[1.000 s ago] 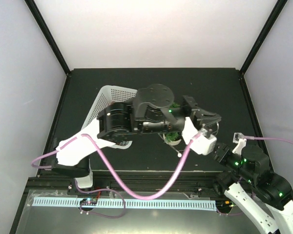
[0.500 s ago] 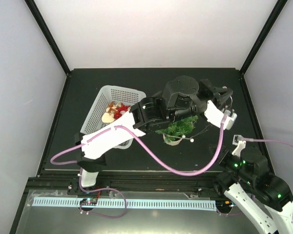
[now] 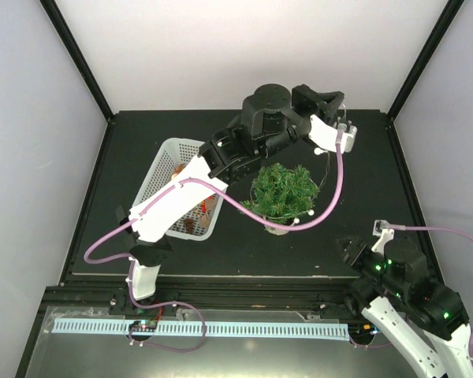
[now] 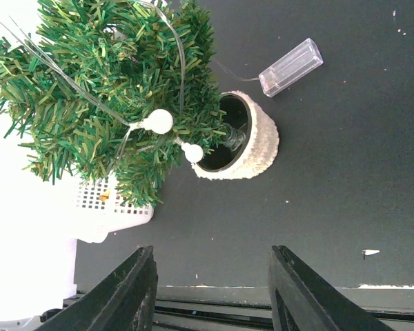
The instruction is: Decorate the small christmas tree
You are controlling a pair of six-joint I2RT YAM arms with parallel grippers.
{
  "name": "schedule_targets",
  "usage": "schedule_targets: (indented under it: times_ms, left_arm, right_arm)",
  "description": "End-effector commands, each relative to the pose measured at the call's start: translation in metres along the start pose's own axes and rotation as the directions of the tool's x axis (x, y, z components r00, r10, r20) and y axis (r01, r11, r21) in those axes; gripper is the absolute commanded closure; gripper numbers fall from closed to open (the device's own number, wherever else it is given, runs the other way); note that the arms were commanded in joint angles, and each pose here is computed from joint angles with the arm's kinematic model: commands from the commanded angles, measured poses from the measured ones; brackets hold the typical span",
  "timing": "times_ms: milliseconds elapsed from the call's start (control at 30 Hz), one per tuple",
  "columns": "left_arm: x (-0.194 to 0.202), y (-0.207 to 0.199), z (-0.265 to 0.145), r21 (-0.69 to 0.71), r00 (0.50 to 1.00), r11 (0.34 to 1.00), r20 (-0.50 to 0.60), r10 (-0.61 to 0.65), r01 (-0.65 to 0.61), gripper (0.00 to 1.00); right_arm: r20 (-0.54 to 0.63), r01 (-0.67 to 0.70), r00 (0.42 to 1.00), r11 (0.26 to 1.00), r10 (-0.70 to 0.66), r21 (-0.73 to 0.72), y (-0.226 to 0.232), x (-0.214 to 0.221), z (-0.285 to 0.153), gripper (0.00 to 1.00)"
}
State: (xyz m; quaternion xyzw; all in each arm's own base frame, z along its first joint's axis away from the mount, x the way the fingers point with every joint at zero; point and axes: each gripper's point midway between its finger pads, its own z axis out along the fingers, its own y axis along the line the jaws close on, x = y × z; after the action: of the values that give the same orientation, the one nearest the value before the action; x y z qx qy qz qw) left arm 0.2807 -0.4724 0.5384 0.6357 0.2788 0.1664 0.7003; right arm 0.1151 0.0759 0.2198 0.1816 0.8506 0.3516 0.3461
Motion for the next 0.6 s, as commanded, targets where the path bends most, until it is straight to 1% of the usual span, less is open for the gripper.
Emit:
schedule_targets:
  times_ms: [0,267,567]
  left_arm:
    - [0.022,0.028,-0.003,-0.079,0.999,0.997,-0.036,0.004,-0.007,0.98]
    - [0.081,0.026,0.003,-0.062,0.991,0.998,-0.131,-0.029,0.022,0.99]
    - [0.141,0.019,-0.017,-0.002,0.960,0.990,-0.244,-0.136,0.140,0.98]
  right_arm:
    - [0.017,-0.007,1.000,1.000,0.007,-0.006,0.002,-0.004,0.000,0.54]
    - [0.016,-0.011,1.000,1.000,0.011,-0.004,0.002,-0.003,-0.001,0.54]
    - [0.015,-0.011,1.000,1.000,0.011,0.005,0.000,-0.003,-0.002,0.54]
